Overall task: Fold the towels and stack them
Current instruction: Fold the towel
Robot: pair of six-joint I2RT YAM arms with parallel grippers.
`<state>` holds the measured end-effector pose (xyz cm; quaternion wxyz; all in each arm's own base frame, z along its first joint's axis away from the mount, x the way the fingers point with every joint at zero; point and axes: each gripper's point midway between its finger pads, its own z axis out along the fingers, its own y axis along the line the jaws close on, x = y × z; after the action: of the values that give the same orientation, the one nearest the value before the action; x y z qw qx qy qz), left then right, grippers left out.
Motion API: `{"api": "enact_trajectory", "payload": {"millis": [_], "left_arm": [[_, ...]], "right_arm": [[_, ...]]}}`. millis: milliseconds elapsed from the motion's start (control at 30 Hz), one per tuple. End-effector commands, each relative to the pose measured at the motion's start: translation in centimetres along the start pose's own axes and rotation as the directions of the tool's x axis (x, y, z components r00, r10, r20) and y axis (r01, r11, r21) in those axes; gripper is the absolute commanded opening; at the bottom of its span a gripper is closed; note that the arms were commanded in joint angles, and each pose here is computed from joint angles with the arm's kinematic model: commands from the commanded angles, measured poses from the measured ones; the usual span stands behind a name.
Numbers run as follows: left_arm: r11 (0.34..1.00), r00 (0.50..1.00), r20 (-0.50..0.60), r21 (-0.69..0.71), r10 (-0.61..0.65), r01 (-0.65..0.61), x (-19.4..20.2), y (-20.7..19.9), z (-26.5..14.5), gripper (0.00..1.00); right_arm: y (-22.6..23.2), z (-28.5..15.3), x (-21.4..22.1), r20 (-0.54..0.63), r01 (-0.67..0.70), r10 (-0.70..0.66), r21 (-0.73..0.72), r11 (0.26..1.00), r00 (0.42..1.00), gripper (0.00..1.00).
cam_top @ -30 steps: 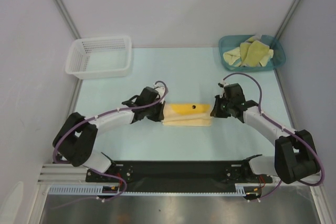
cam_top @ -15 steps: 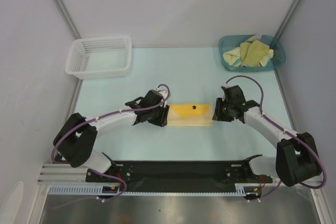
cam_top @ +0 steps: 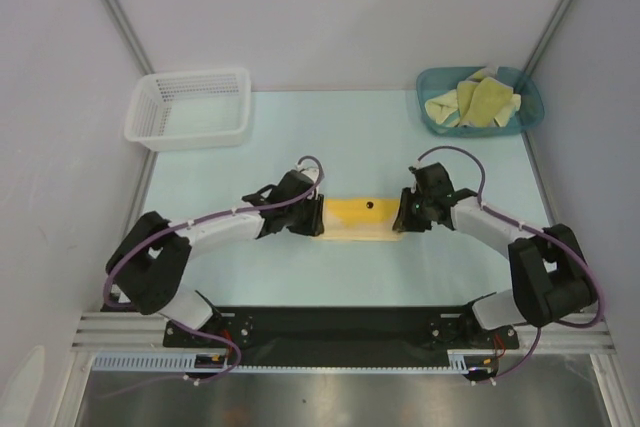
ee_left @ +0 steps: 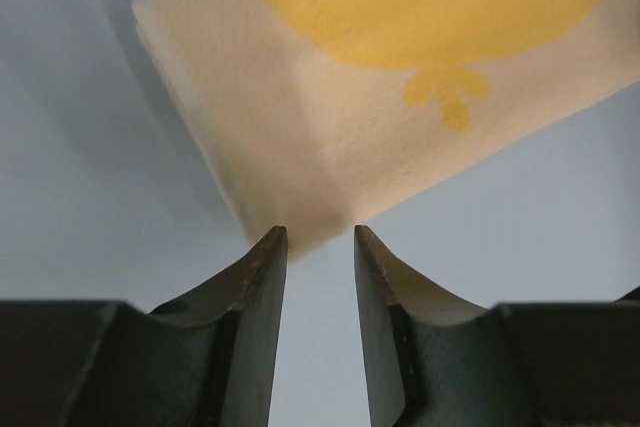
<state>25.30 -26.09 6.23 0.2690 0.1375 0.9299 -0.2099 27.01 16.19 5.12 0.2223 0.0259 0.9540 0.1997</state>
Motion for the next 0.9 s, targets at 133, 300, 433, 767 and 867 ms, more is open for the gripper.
{"api": "enact_trajectory", "payload": {"millis": [133, 300, 433, 767, 867], "left_arm": [[0.998, 0.995, -0.093, -0.054, -0.044, 0.039, 3.6, 1.5, 1.6, 0.37], [0.998, 0.998, -0.061, -0.066, -0.028, 0.024, 1.5, 0.9, -1.0, 0.57], [0.998, 1.000, -0.010, -0.059, -0.011, 0.011, -0.9, 0.1, -2.4, 0.68], [0.996, 0.996, 0.045, 0.037, -0.077, 0.076, -2.4, 2.7, -0.1, 0.72], [0.993, 0.995, 0.046, 0.087, -0.083, 0.079, -2.3, 2.5, 0.3, 0.72]], "right_arm": [[-1.2, 1.0, 1.2, -0.019, 0.012, -0.011, 0.026, 1.000, 1.000, 0.25], [-0.4, -1.0, -0.1, 0.015, 0.038, -0.038, 0.021, 0.999, 0.999, 0.26], [2.4, -2.2, -1.5, 0.039, 0.060, -0.057, -0.088, 0.994, 0.998, 0.26], [0.3, 1.4, 1.0, -0.001, 0.020, -0.021, -0.154, 0.988, 1.000, 0.26], [-0.6, 1.9, 1.7, -0.011, 0.023, -0.024, -0.129, 0.991, 1.000, 0.26]]}}
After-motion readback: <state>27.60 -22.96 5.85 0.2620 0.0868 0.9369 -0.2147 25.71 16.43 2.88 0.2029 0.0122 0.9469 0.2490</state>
